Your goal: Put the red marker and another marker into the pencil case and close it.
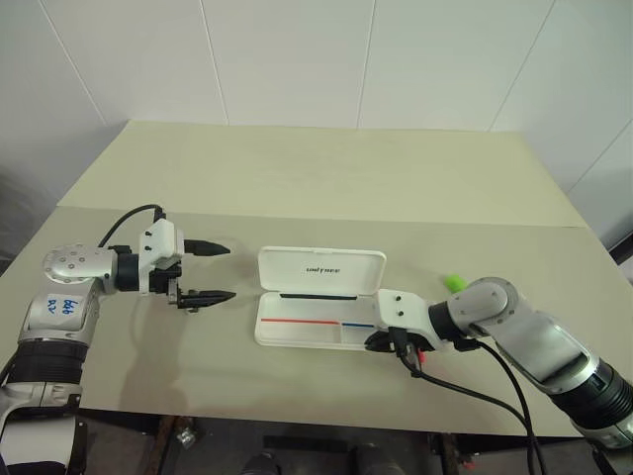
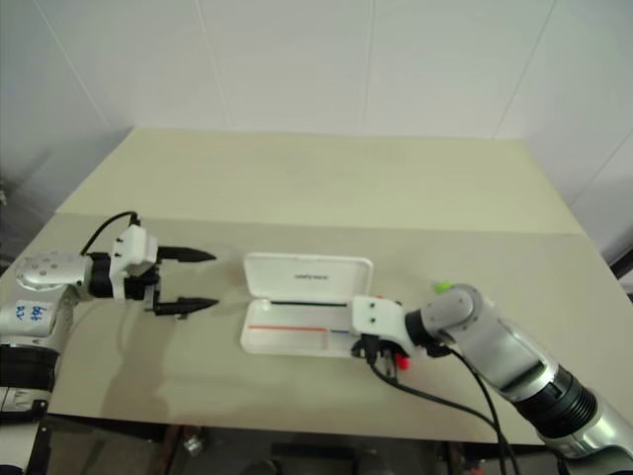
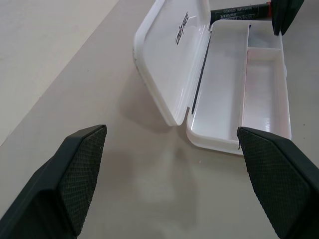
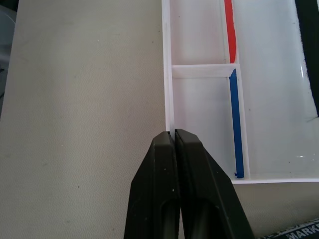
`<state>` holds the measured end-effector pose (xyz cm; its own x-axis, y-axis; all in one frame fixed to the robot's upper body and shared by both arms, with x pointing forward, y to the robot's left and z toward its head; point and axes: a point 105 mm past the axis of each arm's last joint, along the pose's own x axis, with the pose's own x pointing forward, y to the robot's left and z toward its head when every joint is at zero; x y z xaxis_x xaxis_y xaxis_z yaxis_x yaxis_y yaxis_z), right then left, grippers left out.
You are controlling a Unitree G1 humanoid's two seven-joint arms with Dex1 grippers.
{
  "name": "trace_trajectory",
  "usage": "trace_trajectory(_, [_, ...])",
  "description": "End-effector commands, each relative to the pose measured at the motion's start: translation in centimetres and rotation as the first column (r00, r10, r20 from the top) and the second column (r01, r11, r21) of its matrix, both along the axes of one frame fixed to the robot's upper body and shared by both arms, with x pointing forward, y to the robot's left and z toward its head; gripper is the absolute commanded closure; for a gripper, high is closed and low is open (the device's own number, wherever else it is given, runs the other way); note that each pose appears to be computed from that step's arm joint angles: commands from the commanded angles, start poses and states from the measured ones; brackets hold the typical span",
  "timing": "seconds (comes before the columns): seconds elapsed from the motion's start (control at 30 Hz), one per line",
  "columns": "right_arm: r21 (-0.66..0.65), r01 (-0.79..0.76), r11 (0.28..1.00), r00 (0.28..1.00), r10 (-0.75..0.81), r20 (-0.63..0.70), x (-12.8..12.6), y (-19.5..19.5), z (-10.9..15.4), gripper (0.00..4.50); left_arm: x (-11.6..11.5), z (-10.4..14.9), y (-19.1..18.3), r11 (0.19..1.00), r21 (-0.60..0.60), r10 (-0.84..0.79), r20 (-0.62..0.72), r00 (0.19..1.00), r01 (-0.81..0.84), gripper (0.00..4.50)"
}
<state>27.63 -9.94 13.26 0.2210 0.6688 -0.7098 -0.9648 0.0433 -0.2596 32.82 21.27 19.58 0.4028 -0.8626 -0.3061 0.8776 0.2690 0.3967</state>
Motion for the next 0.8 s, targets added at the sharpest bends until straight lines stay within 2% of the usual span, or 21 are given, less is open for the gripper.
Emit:
trace_trajectory(0.03, [-0.018, 0.026, 1.0, 0.999, -0.025, 0.021, 0.3, -0.8, 0.2, 4.49, 0.0, 1.1, 0.0, 1.0, -0.024, -0.005, 0.042, 0.999, 0.006, 0.0])
trace_trajectory(0.27, [-0.029, 0.034, 0.999, 0.999, -0.034, 0.022, 0.4, -1.2, 0.0, 4.49, 0.0, 1.2, 0.0, 1.0, -0.025, -0.006, 0.042, 0.999, 0.007, 0.0])
trace_trajectory(0.43, [-0.012, 0.024, 1.0, 1.0, -0.024, 0.018, 0.2, -0.8, 0.3, 3.19, 0.1, 1.3, -0.1, 1.0, -0.026, -0.008, 0.044, 0.999, 0.009, 0.0])
trace_trajectory(0.63, [0.053, 0.037, 0.998, 0.998, -0.039, 0.047, 0.8, -0.1, 1.4, 1.06, 0.1, 1.3, -0.2, 1.0, -0.028, -0.008, 0.044, 0.999, 0.009, 0.0])
trace_trajectory(0.8, [0.104, 0.03, 0.994, 0.999, -0.034, 0.039, 0.6, 0.4, 2.2, 1.06, 0.0, 1.2, -0.2, 1.0, -0.03, -0.009, 0.042, 0.999, 0.01, 0.0])
